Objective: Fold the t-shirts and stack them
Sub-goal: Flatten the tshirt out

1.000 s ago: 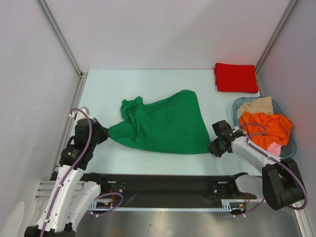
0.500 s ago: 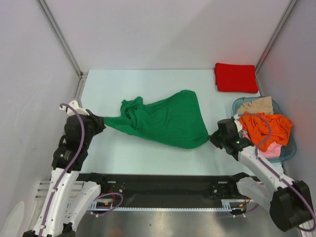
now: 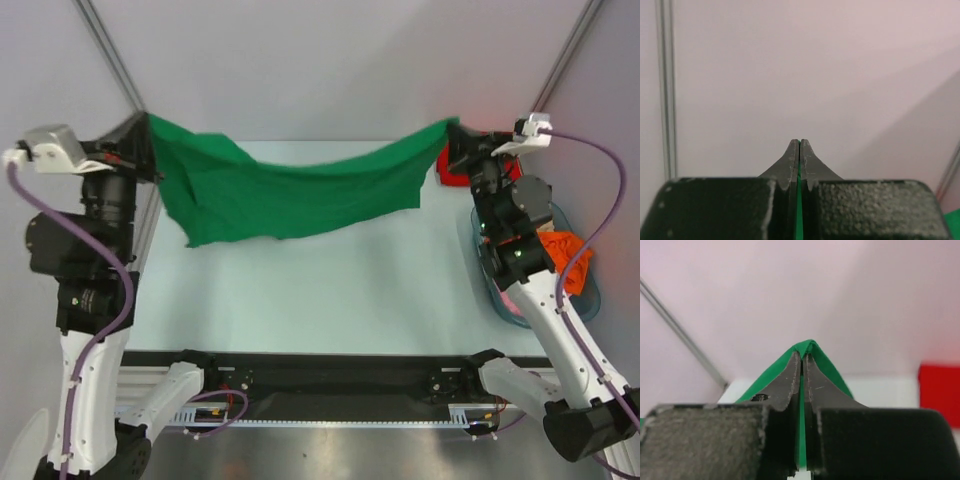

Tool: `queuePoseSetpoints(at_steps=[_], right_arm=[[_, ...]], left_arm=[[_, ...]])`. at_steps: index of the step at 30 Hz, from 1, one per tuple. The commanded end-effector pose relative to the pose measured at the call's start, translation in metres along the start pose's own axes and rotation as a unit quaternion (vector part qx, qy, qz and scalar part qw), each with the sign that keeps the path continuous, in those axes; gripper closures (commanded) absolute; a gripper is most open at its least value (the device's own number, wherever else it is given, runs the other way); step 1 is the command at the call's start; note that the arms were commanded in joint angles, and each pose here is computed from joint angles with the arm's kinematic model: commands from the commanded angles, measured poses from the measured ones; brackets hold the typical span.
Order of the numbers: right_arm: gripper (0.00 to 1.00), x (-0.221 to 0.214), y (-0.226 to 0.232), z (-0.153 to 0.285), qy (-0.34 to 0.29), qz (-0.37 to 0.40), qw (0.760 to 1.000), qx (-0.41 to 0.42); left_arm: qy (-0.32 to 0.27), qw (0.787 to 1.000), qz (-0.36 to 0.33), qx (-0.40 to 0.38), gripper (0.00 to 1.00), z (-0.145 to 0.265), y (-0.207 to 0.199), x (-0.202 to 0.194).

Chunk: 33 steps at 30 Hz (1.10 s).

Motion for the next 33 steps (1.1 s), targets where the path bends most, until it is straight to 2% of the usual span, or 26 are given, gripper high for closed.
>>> queuePoseSetpoints(at_steps=[1,3,5,6,10,12,14,15,17,19,22,25,28,32,33], right_arm=[[1.0,0.08,0.006,-0.026,-0.148,0.094,0.984,0.01],[1.0,0.114,0.012,-0.034,-0.192,0.116,0.974,0.017],[1.0,0.124,0.016,-0.049,-0.21,0.144,0.967,0.017],[1.0,0.145,0.018,-0.05,-0.232,0.15,0.961,0.014],[1.0,0.174,0.026,-0.036,-0.275,0.179,0.944,0.017],[1.0,0.193,0.028,-0.012,-0.3,0.179,0.937,0.022],[1.0,0.193,0.029,0.004,-0.305,0.175,0.936,0.034],[1.0,0.21,0.029,0.028,-0.326,0.167,0.93,0.038],[1.0,0.204,0.029,0.043,-0.329,0.16,0.93,0.046],[1.0,0.216,0.028,0.069,-0.349,0.15,0.924,0.048],[1.0,0.222,0.025,0.087,-0.352,0.142,0.924,0.048],[1.0,0.215,0.025,0.085,-0.344,0.136,0.928,0.051],[1.0,0.203,0.022,0.066,-0.318,0.15,0.935,0.033],[1.0,0.162,0.013,0.018,-0.275,0.171,0.946,-0.008],[1.0,0.154,0.009,0.009,-0.266,0.175,0.948,-0.016]], left_arm=[[-0.169,0.981,-0.064,-0.068,1.0,0.0,-0.04,0.101],[-0.201,0.973,-0.092,-0.067,1.0,-0.013,-0.048,0.125],[-0.23,0.964,-0.111,-0.069,1.0,-0.025,-0.057,0.144],[-0.237,0.962,-0.111,-0.075,1.0,-0.027,-0.062,0.151],[-0.268,0.952,-0.109,-0.101,1.0,-0.025,-0.08,0.177],[-0.295,0.942,-0.101,-0.124,1.0,-0.005,-0.09,0.196],[-0.317,0.932,-0.09,-0.154,1.0,0.012,-0.098,0.205],[-0.339,0.923,-0.078,-0.165,1.0,0.035,-0.101,0.22],[-0.346,0.914,-0.066,-0.201,1.0,0.052,-0.11,0.222],[-0.351,0.909,-0.056,-0.217,1.0,0.069,-0.114,0.229],[-0.351,0.909,-0.05,-0.22,1.0,0.076,-0.112,0.227],[-0.343,0.915,-0.048,-0.209,1.0,0.065,-0.107,0.214],[-0.321,0.926,-0.054,-0.19,1.0,0.034,-0.1,0.192],[-0.265,0.953,-0.071,-0.127,1.0,-0.033,-0.075,0.135],[-0.238,0.962,-0.078,-0.109,1.0,-0.06,-0.065,0.108]])
Point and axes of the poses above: each gripper's point midway between its finger pads, its own z axis back along the fingers, its own y axis along the line the jaws close on, x = y × z, the point moved 2 cm from there along z, back along the fingers, and after that the axes turned 13 degrees about z, right-handed, at the moved point
